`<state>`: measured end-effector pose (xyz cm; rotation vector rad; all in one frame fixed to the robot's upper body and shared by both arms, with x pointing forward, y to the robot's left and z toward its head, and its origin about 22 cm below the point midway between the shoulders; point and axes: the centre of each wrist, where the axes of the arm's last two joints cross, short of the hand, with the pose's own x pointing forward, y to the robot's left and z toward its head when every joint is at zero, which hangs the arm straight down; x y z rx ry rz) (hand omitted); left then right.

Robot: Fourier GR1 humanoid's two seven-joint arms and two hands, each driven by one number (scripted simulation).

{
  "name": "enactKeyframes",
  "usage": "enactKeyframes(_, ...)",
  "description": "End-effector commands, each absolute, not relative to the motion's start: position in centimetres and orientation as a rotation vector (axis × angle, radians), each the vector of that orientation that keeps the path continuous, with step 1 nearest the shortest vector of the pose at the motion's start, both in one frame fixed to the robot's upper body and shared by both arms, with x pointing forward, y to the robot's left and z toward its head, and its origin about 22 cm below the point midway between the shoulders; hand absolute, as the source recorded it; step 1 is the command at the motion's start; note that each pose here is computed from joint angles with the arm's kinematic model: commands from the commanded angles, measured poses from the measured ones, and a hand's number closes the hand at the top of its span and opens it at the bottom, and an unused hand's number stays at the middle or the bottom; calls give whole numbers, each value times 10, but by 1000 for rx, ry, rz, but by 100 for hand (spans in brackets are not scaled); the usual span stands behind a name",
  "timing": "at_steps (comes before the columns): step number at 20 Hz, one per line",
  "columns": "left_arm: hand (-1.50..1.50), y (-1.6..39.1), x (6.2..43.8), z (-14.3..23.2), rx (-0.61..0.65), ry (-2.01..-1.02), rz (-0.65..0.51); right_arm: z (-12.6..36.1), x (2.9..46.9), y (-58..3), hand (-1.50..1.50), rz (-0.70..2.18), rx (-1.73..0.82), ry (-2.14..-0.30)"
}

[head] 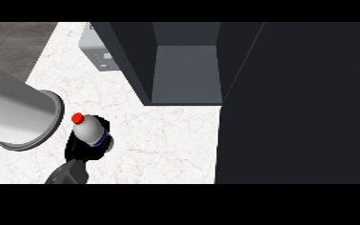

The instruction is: Pick up the bottled water, place it into the cabinet and close the cabinet

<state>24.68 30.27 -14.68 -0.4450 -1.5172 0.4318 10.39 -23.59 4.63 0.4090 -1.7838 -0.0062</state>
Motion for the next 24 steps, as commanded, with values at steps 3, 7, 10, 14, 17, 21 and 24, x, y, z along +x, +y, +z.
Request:
enactKeyframes(3,150,297,256,-123,-511,-1546,399,54,110,-230,-150,33,426,-1792)
enactKeyframes(7,150,286,249,-101,-528,-1533,359,37,103,-232,-150,8,438,-1778)
enactKeyframes(10,150,253,259,-82,-528,-1543,324,48,105,-237,-150,9,423,-1772)
enactKeyframes(14,150,242,276,-49,-503,-1610,293,49,101,-223,-150,-17,436,-1760)
enactKeyframes(17,150,209,280,-22,-535,-1632,274,41,112,-229,-150,-10,450,-1773)
enactKeyframes(21,150,181,283,-21,-494,-1641,209,53,119,-212,-150,-1,459,-1770)
enactKeyframes(24,150,165,307,28,-462,-1639,207,52,109,-226,-150,5,448,-1763)
